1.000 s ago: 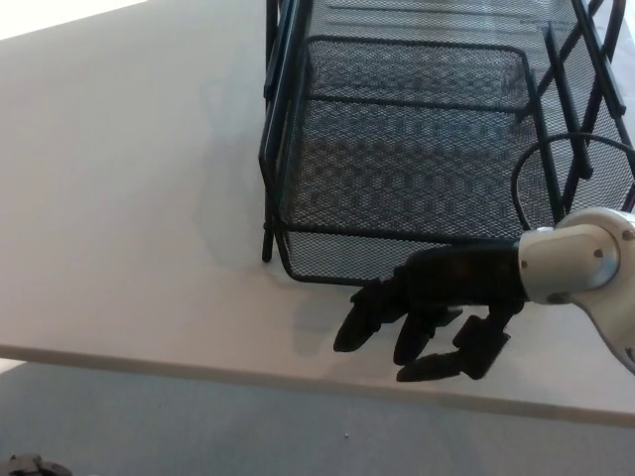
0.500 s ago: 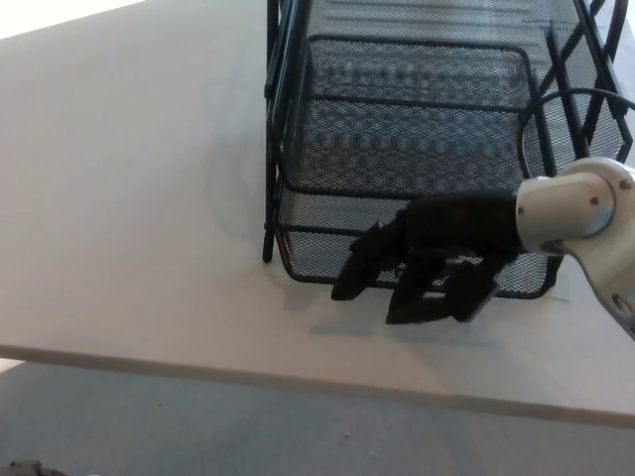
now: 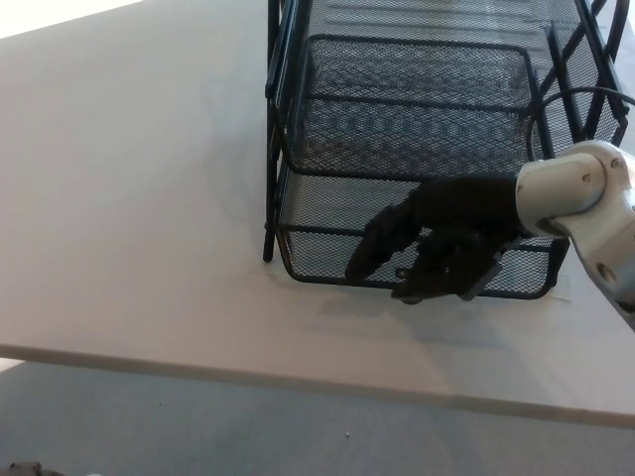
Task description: A balck drawer is kept on the middle of the table and the robot uses its right hand to push it back away from the robot
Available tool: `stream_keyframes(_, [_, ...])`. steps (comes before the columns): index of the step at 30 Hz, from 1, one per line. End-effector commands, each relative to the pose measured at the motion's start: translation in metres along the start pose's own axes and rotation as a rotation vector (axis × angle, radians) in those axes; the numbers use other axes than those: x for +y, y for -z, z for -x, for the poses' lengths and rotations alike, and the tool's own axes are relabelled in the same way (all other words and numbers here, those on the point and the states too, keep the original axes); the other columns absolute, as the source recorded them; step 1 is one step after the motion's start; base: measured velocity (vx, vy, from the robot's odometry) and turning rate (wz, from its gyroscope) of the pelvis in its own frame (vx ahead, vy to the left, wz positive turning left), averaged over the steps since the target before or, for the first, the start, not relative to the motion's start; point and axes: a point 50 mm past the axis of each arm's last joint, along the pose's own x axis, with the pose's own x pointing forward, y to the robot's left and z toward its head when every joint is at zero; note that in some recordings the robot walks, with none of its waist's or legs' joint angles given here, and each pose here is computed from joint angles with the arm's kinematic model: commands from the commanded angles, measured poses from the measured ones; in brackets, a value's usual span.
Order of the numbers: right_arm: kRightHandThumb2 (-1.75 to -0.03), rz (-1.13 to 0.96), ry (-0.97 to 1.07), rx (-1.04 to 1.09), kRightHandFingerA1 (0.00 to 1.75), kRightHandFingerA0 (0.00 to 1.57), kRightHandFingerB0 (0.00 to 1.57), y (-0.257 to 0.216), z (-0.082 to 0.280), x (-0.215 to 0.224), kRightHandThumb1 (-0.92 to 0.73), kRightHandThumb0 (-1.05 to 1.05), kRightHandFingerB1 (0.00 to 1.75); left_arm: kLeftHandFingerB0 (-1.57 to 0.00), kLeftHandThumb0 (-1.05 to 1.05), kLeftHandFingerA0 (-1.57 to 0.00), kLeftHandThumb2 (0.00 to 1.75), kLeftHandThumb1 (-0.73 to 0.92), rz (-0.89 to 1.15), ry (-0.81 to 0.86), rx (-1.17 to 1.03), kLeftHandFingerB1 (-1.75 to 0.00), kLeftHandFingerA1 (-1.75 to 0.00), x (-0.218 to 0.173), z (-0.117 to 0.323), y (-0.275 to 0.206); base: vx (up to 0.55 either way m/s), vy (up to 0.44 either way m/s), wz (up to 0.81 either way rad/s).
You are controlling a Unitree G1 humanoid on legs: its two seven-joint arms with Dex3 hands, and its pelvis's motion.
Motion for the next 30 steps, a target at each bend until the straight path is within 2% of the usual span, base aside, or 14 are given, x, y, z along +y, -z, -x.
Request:
stream_keyframes(1, [-0.63, 0.025, 0.021, -0.006, 0.42, 0.51, 0.38, 0.001, 0.003, -0.002, -0.71, -0.58, 0.36, -0.22, -0.63, -0.36, 0.96, 0.62, -0.026, -0.009, -0.006, -0.44, -0.52, 0.004, 0.004, 0.004, 0.00, 0.000, 0.00])
stream_keyframes(10, [-0.63, 0.193, -0.042, -0.076, 0.39, 0.46, 0.37, -0.017, 0.009, 0.032, -0.77, -0.60, 0.34, -0.20, -0.60, -0.35, 0.95, 0.60, -0.018, -0.011, 0.000, -0.44, -0.52, 0.005, 0.005, 0.006, 0.00, 0.000, 0.00])
stream_keyframes(13, [-0.64, 0.223, -0.059, -0.108, 0.39, 0.45, 0.35, -0.025, 0.013, 0.041, -0.73, -0.63, 0.34, -0.21, -0.63, -0.35, 0.95, 0.62, -0.019, -0.013, 0.003, -0.43, -0.51, 0.005, 0.005, 0.005, 0.00, 0.000, 0.00])
stream_keyframes(14, [-0.64, 0.238, -0.072, -0.137, 0.39, 0.46, 0.36, -0.030, 0.017, 0.046, -0.78, -0.61, 0.34, -0.22, -0.65, -0.33, 0.94, 0.62, -0.010, -0.012, 0.002, -0.43, -0.50, 0.005, 0.004, 0.005, 0.00, 0.000, 0.00])
stream_keyframes(24, [-0.64, 0.286, -0.122, -0.240, 0.38, 0.50, 0.34, -0.057, 0.050, 0.066, -0.78, -0.57, 0.33, -0.22, -0.60, -0.36, 0.95, 0.60, -0.017, -0.006, 0.000, -0.44, -0.52, 0.005, 0.004, 0.004, 0.00, 0.000, 0.00])
stream_keyframes(28, [-0.64, 0.275, -0.139, -0.261, 0.38, 0.48, 0.33, -0.055, 0.060, 0.076, -0.78, -0.59, 0.33, -0.21, -0.60, -0.36, 0.94, 0.60, -0.007, -0.008, 0.000, -0.44, -0.52, 0.004, 0.004, 0.005, 0.00, 0.000, 0.00])
stream_keyframes(30, [-0.63, 0.223, -0.134, -0.250, 0.39, 0.46, 0.33, -0.045, 0.065, 0.085, -0.73, -0.57, 0.34, -0.22, -0.63, -0.35, 0.93, 0.61, -0.007, -0.007, 0.002, -0.43, -0.51, 0.005, 0.004, 0.005, 0.00, 0.000, 0.00])
